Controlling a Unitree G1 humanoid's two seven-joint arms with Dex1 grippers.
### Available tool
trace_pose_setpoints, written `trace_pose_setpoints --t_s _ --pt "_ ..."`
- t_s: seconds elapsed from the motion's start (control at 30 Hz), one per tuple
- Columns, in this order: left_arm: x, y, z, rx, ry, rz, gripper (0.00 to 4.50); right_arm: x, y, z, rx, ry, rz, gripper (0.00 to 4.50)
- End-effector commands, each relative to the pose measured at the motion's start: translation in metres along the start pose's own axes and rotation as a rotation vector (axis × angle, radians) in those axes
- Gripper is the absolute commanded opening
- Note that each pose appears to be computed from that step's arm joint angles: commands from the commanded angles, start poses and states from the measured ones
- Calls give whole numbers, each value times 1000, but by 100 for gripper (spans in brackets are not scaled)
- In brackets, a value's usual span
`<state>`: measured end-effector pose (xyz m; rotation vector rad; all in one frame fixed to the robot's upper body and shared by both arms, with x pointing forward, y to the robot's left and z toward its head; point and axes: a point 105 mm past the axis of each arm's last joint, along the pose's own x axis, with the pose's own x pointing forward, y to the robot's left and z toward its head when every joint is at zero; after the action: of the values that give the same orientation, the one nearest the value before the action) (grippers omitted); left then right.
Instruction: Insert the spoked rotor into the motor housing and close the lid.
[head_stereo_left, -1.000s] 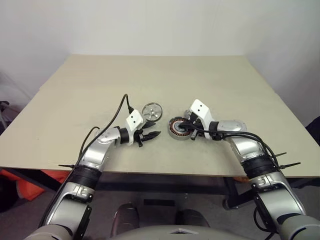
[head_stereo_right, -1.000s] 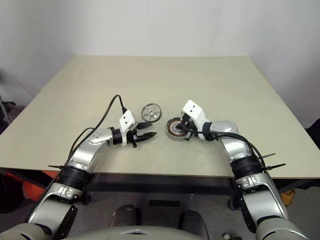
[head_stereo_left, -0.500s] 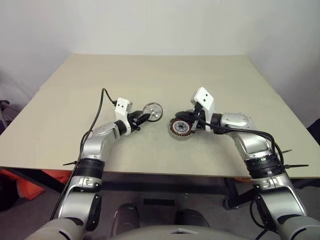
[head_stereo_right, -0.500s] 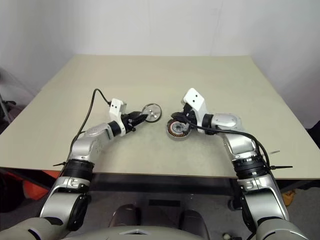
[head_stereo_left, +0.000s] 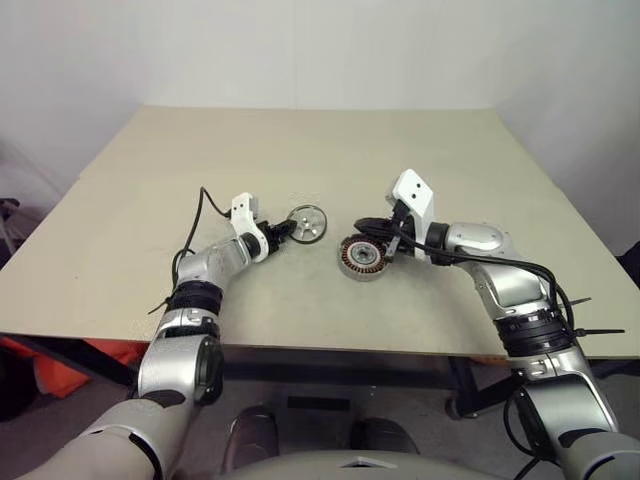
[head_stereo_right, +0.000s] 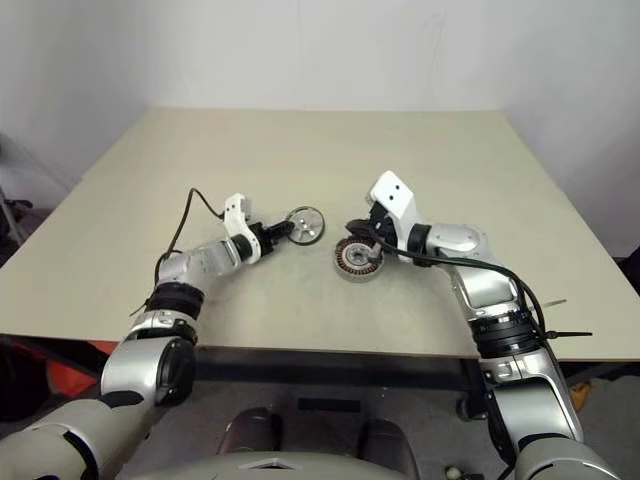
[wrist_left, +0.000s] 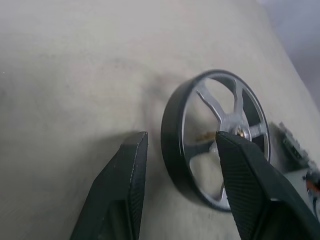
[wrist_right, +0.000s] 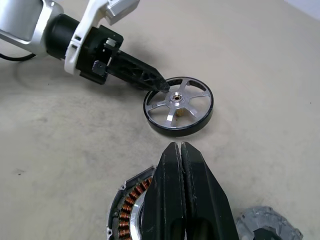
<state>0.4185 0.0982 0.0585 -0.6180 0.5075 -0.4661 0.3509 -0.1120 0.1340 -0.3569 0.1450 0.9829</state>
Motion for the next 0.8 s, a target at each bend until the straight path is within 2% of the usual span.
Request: trace_pose_setpoints --t_s 0.03,0.4,0.63,0.73,0.8 --pt "7 -8 1 -45 7 -30 229 -5 -6 24 -54 -64 -25 4" --pt "16 -38 -1 -110 23 -172 229 -4 -6 23 -65 -59 -32 4" --pt "16 -39 -7 -123 16 -196 229 -4 -6 23 -64 -62 -39 4" --pt "15 -35 -4 -134 -2 -182 168 -4 -7 23 -63 -63 -42 0" --pt "15 -36 -2 -147 -10 -183 104 -3 -7 23 -62 -63 -44 0"
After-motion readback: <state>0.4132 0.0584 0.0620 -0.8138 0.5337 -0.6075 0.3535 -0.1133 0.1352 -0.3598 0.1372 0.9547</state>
